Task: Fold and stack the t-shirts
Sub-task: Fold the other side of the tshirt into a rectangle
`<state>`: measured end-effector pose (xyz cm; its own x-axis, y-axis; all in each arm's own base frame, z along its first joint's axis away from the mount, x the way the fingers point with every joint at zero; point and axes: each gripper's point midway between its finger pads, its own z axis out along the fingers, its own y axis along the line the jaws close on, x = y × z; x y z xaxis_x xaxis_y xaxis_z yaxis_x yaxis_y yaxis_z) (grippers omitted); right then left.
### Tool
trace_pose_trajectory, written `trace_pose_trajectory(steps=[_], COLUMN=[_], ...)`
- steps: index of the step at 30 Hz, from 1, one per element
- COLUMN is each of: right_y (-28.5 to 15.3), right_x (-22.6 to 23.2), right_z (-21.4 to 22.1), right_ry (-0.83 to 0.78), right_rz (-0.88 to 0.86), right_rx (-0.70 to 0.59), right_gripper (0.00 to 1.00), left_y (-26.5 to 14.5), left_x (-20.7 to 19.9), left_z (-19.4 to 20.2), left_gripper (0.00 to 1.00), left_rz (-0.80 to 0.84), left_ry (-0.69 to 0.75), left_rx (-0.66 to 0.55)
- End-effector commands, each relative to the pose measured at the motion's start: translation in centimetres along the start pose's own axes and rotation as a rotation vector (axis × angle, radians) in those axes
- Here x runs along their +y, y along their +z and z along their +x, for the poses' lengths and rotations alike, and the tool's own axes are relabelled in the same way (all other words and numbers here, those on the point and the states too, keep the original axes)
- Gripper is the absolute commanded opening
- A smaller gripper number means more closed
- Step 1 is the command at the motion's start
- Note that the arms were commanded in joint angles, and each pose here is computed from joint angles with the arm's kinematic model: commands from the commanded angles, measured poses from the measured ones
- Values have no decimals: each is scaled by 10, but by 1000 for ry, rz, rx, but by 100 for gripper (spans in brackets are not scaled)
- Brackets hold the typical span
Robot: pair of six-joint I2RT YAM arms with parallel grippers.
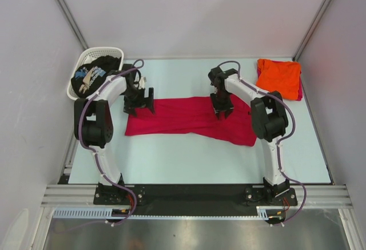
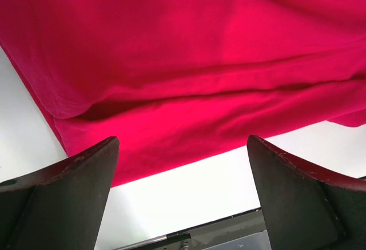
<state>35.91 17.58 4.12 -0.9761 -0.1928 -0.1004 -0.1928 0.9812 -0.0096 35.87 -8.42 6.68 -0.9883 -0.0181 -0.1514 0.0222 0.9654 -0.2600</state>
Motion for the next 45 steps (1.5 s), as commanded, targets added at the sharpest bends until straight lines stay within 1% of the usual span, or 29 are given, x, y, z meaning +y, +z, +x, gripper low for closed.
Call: trace_pose_trajectory(steps=[1, 2, 4, 5, 7, 8, 10, 11, 15, 16, 21, 24, 26, 29, 30, 31, 32, 33, 34, 37, 40, 41, 43, 45], right_y=[7, 12, 13, 13, 9, 7, 4, 3, 2, 2, 0, -1, -3, -4, -4, -4, -4, -4, -4, -3, -2, -3, -2, -1], right_x=[11, 11, 11, 11, 11, 11, 12, 11, 11, 11, 10, 8, 8, 7, 7, 6, 5, 5, 5, 4, 4, 5, 5, 6], right_z=[-9, -7, -5, -5, -8, -8, -12, -12, -12, -11, -12, -13, -15, -14, -14, -13, -12, -11, -10, -8, -6, -7, -6, -6], right_ry=[-4, -4, -6, -8, -10, -12, -15, -12, -13, -13, -16, -17, -19, -19, -19, -22, -19, -20, -20, -16, -14, -13, -10, -13], right_rz=[-29, -23, -21, -23, -23, -23, -27, -23, -25, -24, -21, -14, -14, -14, -11, -9, -6, -5, -3, -3, -4, -8, -7, -9], right_rx=[-9, 9, 15, 15, 2, 1, -11, -12, -11, -12, -19, -25, -33, -33, -31, -30, -27, -26, -23, -22, -17, -20, -17, -14], right_gripper=[36, 27, 25, 19, 15, 11, 5, 0, 0, 0, 0, 0, 0, 0, 0, 0, 0, 0, 0, 0, 0, 0, 0, 0], left_y=[0, 2, 3, 2, -4, -7, -12, -16, -13, -13, 0, 3, 0, 9, 8, 8, 3, 3, 1, -3, -11, -12, -16, -12], left_x=[0, 1, 1, 4, 15, 18, 25, 27, 30, 35, 38, 41, 48, 49, 44, 34, 29, 26, 24, 22, 28, 37, 42, 50], left_z=[-8, -7, -4, -3, -4, -4, -5, -5, -2, -1, 5, -3, -13, -27, -36, -41, -51, -53, -55, -58, -53, -47, -42, -31], left_gripper=[100, 100, 100, 100, 100, 100, 100, 100, 100, 100, 100, 100, 100, 100, 91, 79, 44, 10, 0, 0, 0, 0, 0, 0], left_rz=[-4, -7, -15, -36, -107, -128, -177, -189, -205, -232, -229, -247, -298, -305, -281, -226, -208, -196, -194, -192, -236, -285, -316, -349], left_ry=[29, 26, 25, 25, 25, 24, 22, 22, 20, 18, 6, 4, 9, -4, -5, 1, -1, -3, -13, -1, 10, 11, 11, 7], left_rx=[-4, 3, 24, 24, 13, 7, -11, -22, -8, -4, 32, 20, 5, 7, -14, -28, -57, -56, -57, -60, -57, -49, -50, -23])
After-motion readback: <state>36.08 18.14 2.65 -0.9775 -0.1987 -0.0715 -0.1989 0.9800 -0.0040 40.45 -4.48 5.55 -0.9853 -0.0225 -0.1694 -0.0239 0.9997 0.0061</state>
